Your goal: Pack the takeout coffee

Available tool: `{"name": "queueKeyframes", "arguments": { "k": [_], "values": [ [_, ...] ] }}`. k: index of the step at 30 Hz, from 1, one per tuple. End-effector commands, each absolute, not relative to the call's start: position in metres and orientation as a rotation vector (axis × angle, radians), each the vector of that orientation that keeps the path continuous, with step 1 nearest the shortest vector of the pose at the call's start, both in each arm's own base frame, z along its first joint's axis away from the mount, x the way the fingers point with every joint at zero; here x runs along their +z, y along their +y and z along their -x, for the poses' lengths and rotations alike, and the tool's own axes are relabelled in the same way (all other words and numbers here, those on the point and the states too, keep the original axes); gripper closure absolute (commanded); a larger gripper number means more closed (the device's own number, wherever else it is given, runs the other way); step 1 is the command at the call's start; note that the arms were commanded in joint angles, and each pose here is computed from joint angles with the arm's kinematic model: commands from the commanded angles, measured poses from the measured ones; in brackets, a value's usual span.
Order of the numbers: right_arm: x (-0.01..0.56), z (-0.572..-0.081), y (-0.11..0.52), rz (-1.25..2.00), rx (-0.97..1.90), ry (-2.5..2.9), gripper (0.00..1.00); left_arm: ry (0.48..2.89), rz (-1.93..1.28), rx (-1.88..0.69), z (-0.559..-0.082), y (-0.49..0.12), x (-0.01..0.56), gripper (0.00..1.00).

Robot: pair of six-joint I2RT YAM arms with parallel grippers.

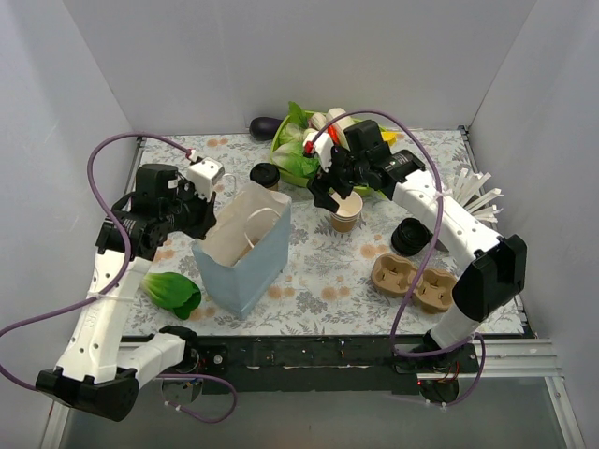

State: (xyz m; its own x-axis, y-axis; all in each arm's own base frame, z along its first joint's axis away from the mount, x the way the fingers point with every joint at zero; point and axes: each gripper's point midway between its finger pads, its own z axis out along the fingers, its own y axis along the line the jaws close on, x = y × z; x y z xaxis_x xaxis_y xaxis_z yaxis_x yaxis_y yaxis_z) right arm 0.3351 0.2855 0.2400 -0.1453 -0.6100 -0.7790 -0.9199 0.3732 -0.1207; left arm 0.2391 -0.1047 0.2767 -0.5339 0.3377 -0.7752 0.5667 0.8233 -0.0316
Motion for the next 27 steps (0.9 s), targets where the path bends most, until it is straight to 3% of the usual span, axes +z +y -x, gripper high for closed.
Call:
{"name": "queueKeyframes", "arguments": {
  "k": [1, 14, 27],
  "values": [
    [0.258, -0.347, 0.301, 1.31, 0.548, 1.79, 0.07, 2.186, -0.504, -0.031, -0.259, -0.056, 0.289, 1.0],
    [0.255, -0.35, 0.308, 1.304, 0.587, 1.799, 0.07, 2.118, -0.155, 0.517, -0.283, 0.045, 0.285, 1.0],
    [0.252, -0.351, 0.306, 1.3, 0.568, 1.81, 0.07, 2.103, -0.029, 0.544, -0.306, 0.068, 0.284, 1.0]
  ]
}}
